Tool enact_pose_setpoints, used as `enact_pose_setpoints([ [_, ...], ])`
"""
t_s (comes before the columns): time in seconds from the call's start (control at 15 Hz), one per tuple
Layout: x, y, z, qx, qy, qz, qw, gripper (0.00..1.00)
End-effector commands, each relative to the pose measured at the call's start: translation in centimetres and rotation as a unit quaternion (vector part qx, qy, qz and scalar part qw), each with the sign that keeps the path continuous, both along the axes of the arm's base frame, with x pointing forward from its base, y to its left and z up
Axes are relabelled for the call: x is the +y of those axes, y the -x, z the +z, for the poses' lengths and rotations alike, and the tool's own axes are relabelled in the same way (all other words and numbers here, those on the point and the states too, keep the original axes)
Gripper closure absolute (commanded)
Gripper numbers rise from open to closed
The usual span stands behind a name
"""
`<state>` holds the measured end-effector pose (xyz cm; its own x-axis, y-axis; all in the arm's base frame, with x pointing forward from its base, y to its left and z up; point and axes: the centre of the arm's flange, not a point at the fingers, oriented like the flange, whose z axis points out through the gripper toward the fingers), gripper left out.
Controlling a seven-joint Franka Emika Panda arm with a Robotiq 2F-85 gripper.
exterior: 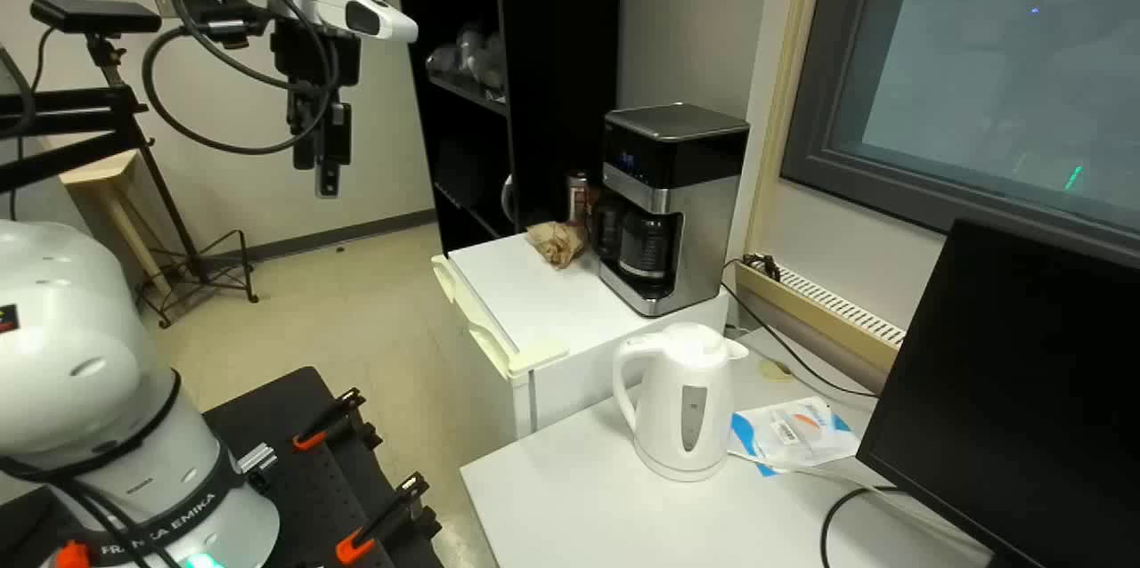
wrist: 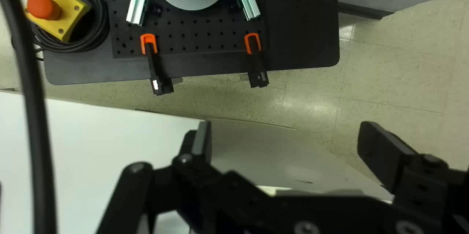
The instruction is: Press a button on the coffee maker
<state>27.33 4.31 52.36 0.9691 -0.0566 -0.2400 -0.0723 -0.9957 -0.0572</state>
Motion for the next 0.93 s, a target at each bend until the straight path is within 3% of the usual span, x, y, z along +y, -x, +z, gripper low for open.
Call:
enact_pose_setpoints([
  [0.0,0.0,0.0,0.0,0.0,0.0,0.0,1.0,0.0],
  [0.4,0.0,0.0,0.0,0.0,0.0,0.0,1.0,0.0],
  [0.87,0.6,-3.2,-2.6,-0.016,0.045,0.036,0.9982,0.0],
])
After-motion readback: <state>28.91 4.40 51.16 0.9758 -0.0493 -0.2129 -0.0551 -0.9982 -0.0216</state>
